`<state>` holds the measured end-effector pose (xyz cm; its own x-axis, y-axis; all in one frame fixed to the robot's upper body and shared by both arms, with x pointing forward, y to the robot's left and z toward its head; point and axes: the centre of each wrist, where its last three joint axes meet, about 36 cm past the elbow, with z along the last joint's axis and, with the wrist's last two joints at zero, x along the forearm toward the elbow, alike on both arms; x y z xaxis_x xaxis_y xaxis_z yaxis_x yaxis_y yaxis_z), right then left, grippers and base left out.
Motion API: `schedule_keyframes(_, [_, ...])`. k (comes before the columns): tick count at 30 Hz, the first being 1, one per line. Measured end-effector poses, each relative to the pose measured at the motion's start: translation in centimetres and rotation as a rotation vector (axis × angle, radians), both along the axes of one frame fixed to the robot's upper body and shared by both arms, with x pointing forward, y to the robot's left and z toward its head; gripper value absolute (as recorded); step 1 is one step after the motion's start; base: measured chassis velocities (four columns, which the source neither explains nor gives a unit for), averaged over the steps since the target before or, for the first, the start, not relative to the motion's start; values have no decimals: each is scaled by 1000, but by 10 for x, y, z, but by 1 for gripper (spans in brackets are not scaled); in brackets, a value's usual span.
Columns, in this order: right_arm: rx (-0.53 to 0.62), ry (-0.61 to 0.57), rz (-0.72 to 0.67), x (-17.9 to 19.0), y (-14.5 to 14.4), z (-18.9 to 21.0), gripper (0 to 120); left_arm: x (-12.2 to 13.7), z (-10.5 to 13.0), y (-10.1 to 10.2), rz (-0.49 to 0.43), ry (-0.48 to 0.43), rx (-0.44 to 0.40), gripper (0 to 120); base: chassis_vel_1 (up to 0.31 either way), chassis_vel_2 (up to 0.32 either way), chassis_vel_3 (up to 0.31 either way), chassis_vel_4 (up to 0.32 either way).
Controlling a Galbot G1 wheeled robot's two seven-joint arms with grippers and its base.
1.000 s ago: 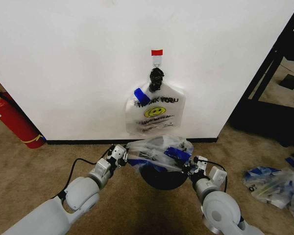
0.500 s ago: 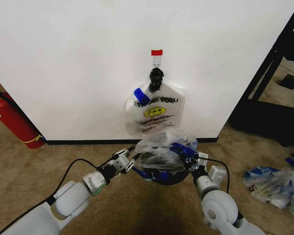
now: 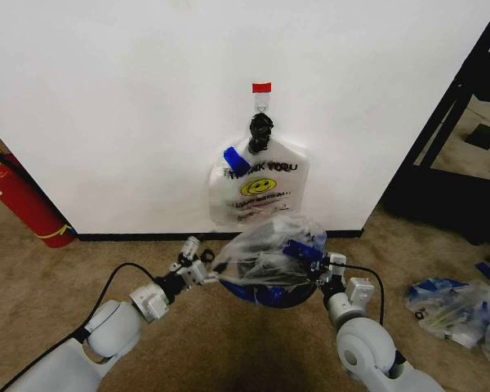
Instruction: Pick up the garbage bag from the wall and place it over the trash bin.
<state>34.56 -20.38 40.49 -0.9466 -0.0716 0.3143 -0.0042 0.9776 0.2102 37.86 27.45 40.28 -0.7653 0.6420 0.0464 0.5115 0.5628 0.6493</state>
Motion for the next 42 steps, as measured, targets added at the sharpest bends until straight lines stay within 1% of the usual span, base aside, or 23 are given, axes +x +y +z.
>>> schedule_keyframes(1, [0, 0, -1, 0, 0, 0, 0, 0, 0, 0, -19, 7, -8, 99, 0, 0, 0, 0])
schedule_keyframes(3, [-3, 1, -8, 2, -2, -1, 0, 1, 0, 2, -133, 33, -47, 100, 0, 0, 0, 0])
schedule_keyframes(4, [-3, 1, -8, 2, -2, -1, 0, 1, 0, 2, -133, 33, -47, 100, 0, 0, 0, 0])
schedule_keyframes(5, [-6, -2, -20, 5, -3, -2, 0, 3, 0, 4, -249, 44, -70, 100, 0, 0, 0, 0])
schedule_keyframes(7, [-5, -4, -37, 9, -4, -4, 0, 5, 1, 4, -347, 26, -81, 100, 0, 0, 0, 0])
schedule_keyframes(9, [1, -1, -41, 9, -2, -5, 0, 6, 3, 0, -389, -10, -85, 100, 0, 0, 0, 0])
schedule_keyframes(10, [2, 1, -40, 8, -1, -6, 0, 6, 3, -2, -392, -23, -85, 100, 0, 0, 0, 0])
schedule_keyframes(11, [0, 7, -29, 4, 4, -9, 0, 5, 6, -10, -391, -55, -96, 100, 0, 0, 0, 0])
schedule_keyframes(12, [0, 7, -29, 4, 4, -9, 0, 5, 6, -10, -391, -55, -96, 100, 0, 0, 0, 0])
schedule_keyframes(14, [-10, 4, -12, -1, 9, -13, 0, 3, 7, -18, -382, -72, -118, 100, 0, 0, 0, 0])
schedule_keyframes(15, [-26, -4, 6, -5, 14, -16, 0, 3, 7, -26, -365, -74, -131, 100, 0, 0, 0, 0])
schedule_keyframes(16, [-37, -11, 19, -6, 17, -18, 0, 4, 7, -31, -350, -75, -132, 100, 0, 0, 0, 0])
schedule_keyframes(18, [-59, -30, 45, -7, 22, -22, 0, 14, 5, -39, -332, -84, -106, 100, 0, 0, 0, 0])
schedule_keyframes(19, [-59, -30, 45, -7, 22, -22, 0, 14, 5, -39, -332, -84, -106, 100, 0, 0, 0, 0])
schedule_keyframes(21, [-65, -46, 58, -3, 22, -22, 0, 23, -1, -44, -340, -93, -67, 97, 0, 0, 0, 0])
schedule_keyframes(25, [-65, -63, 70, 5, 18, -23, 0, 36, -19, -45, -372, -82, 11, 95, 0, 0, 0, 0])
schedule_keyframes(28, [-59, -69, 78, 5, 18, -24, 0, 40, -23, -44, -388, -80, 31, 94, 0, 0, 0, 0])
schedule_keyframes(33, [-53, -71, 91, 4, 22, -28, 0, 47, -22, -51, -407, -97, 37, 88, 0, 0, 0, 0])
schedule_keyframes(36, [-55, -70, 98, 3, 24, -31, 0, 49, -20, -55, -415, -103, 34, 79, 0, 0, 0, 0])
schedule_keyframes(37, [-56, -70, 99, 3, 25, -31, 0, 49, -20, -56, -416, -103, 33, 79, 0, 0, 0, 0])
schedule_keyframes(38, [-58, -70, 102, 3, 25, -32, 0, 49, -20, -58, -419, -104, 33, 75, 0, 0, 0, 0])
schedule_keyframes(42, [-62, -67, 113, 2, 29, -35, 0, 50, -20, -64, -432, -105, 32, 74, 0, 0, 0, 0])
